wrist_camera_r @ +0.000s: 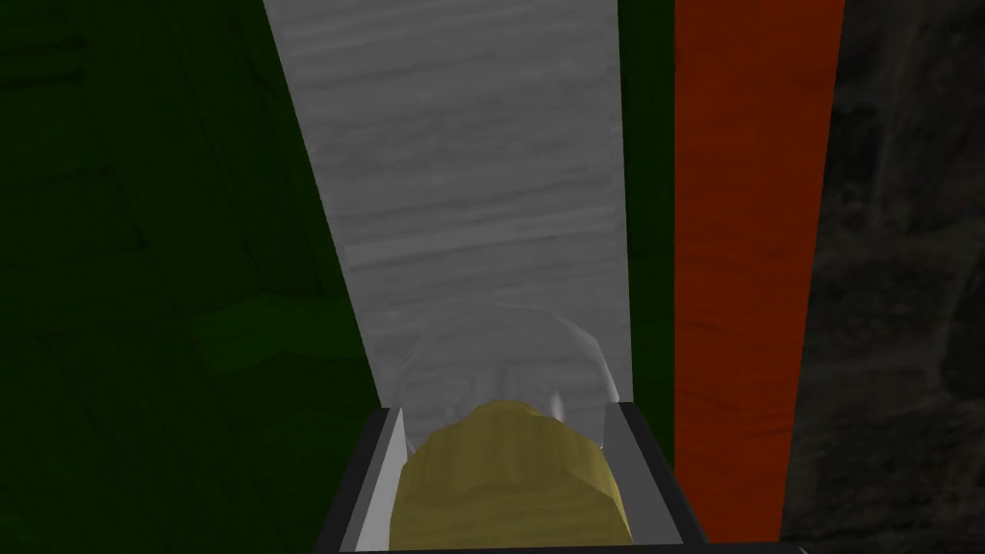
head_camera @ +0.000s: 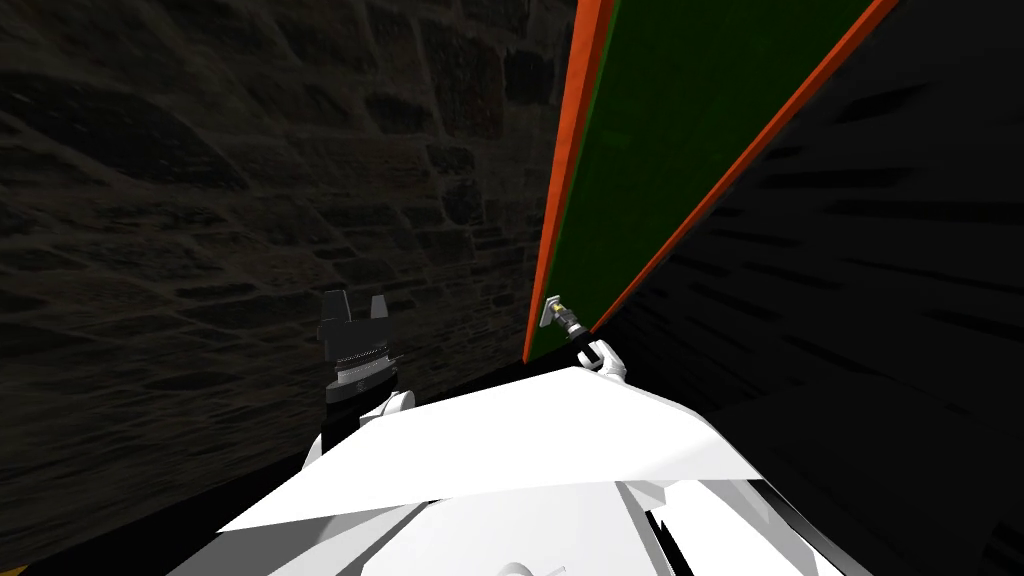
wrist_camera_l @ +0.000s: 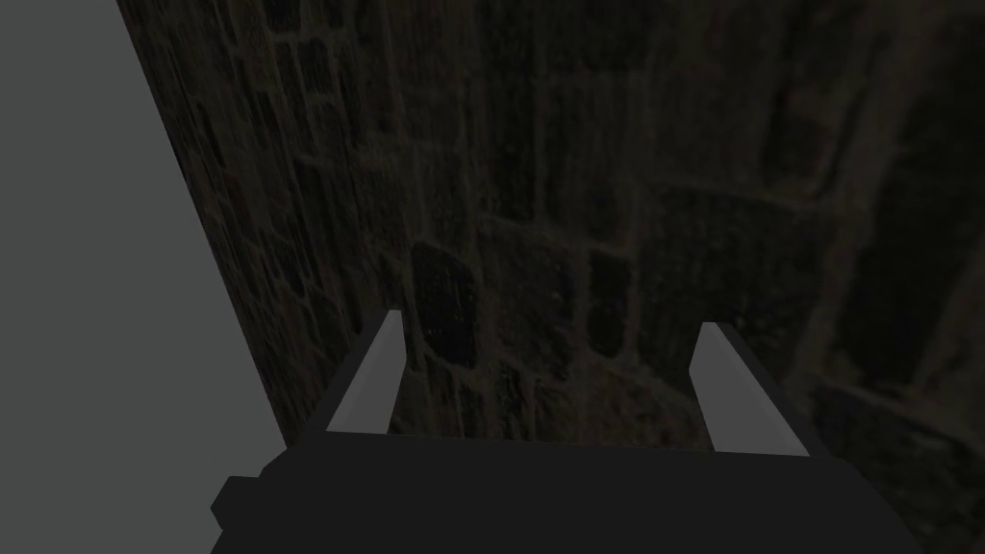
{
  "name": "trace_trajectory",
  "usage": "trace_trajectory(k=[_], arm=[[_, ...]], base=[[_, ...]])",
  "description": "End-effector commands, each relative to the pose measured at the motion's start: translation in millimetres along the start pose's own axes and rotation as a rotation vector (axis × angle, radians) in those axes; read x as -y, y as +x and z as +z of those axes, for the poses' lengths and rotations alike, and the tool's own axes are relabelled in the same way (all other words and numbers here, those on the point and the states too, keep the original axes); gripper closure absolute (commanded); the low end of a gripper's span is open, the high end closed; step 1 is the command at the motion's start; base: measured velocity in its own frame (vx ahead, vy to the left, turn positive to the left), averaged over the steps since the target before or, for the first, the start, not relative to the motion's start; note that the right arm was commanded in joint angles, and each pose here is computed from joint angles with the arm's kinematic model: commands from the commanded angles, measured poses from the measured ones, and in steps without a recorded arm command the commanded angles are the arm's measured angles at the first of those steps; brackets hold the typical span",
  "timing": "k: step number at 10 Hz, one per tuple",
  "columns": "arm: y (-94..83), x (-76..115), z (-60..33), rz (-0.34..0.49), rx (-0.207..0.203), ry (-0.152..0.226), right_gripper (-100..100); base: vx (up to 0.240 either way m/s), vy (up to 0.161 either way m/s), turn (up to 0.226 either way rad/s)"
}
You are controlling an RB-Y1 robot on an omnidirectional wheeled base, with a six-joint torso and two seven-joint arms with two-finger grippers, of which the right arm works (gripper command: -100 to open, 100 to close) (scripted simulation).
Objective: Pull the door open
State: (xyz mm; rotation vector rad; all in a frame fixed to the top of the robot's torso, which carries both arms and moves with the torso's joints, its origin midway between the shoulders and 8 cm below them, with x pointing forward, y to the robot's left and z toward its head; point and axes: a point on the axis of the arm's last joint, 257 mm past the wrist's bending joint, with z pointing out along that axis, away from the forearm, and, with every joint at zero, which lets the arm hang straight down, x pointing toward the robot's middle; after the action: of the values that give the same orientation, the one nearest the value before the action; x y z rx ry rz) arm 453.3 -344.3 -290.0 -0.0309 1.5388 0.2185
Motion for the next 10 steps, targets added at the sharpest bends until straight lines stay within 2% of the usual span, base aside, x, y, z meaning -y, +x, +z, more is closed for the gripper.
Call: trace_trajectory(k=[1,5,10], arm=[[-2.5,-5.5,1.8,0.063,0.017,-0.002,100],[-10.4,-11.8,6.0,0.214,0.059,0.004,100],[-20.9,-20.7,11.7,0.460,0.120,0.009,100]], base=[[-0.122,-0.065,0.079],[-0.108,-0.063,0.072],[-0.095,-0.070,0.093]])
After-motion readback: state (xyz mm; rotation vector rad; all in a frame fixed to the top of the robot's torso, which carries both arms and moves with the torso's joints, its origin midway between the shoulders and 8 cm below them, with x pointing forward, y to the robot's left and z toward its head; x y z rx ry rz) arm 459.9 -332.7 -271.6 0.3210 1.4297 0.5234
